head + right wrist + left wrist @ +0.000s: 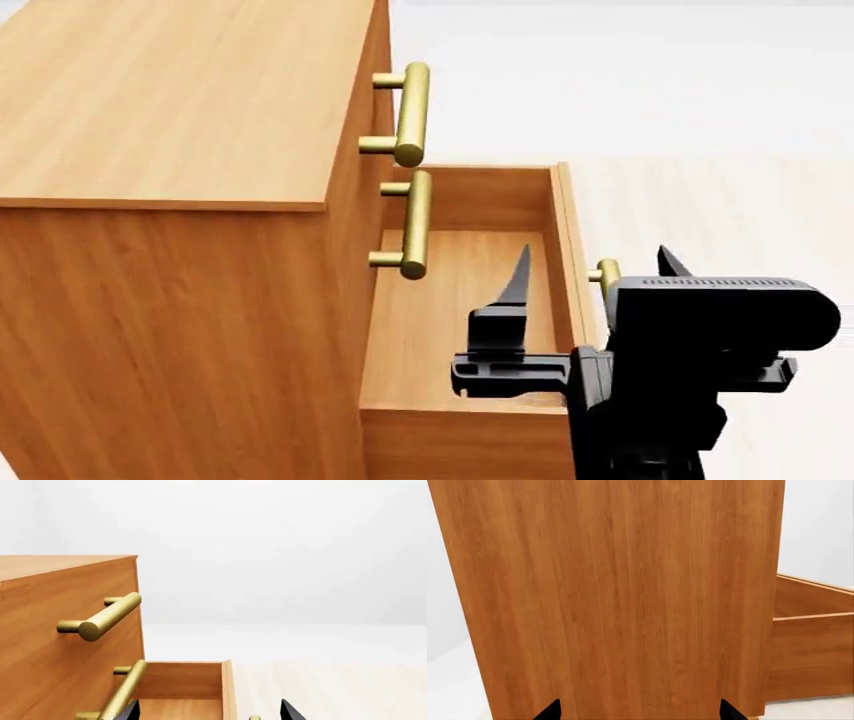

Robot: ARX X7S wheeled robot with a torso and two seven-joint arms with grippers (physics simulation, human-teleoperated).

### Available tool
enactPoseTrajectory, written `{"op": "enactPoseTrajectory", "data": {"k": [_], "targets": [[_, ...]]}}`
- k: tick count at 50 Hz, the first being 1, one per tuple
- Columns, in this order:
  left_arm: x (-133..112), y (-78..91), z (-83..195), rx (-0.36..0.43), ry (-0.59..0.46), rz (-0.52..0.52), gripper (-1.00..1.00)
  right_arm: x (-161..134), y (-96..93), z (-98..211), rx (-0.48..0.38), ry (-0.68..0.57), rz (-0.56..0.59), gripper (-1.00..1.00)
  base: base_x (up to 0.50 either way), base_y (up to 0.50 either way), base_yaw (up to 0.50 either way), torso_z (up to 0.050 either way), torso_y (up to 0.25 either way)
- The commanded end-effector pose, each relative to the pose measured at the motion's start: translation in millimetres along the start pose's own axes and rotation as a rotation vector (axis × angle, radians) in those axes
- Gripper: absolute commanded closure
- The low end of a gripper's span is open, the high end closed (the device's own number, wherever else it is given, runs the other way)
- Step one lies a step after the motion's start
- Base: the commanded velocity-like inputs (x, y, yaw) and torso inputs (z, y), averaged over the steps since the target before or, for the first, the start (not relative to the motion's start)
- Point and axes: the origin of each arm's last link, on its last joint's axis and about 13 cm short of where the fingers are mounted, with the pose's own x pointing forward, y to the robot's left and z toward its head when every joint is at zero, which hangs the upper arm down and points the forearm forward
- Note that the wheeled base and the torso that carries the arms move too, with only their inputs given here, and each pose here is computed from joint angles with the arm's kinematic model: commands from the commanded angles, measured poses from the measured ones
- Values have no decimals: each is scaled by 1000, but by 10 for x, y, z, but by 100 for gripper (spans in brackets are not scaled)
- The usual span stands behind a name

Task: Put the bowl in the bottom drawer of the cabinet and close it.

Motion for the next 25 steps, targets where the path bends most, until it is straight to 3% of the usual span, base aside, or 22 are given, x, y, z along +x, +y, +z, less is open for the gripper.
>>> {"op": "enactPoseTrajectory", "data": {"k": [1,4,25], "targets": [[-2,0,-2,0,0,-2,-100,240,-42,-87,-54,108,-20,-100,0,0,0,0,0],[2,-1,-15,0,1,-3,-100,341,-50,-120,-95,137,-48,-100,0,0,0,0,0],[-3,0,-12,5,0,-5,-100,641,-103,-207,-121,377,-62,-100,0,0,0,0,0]]}}
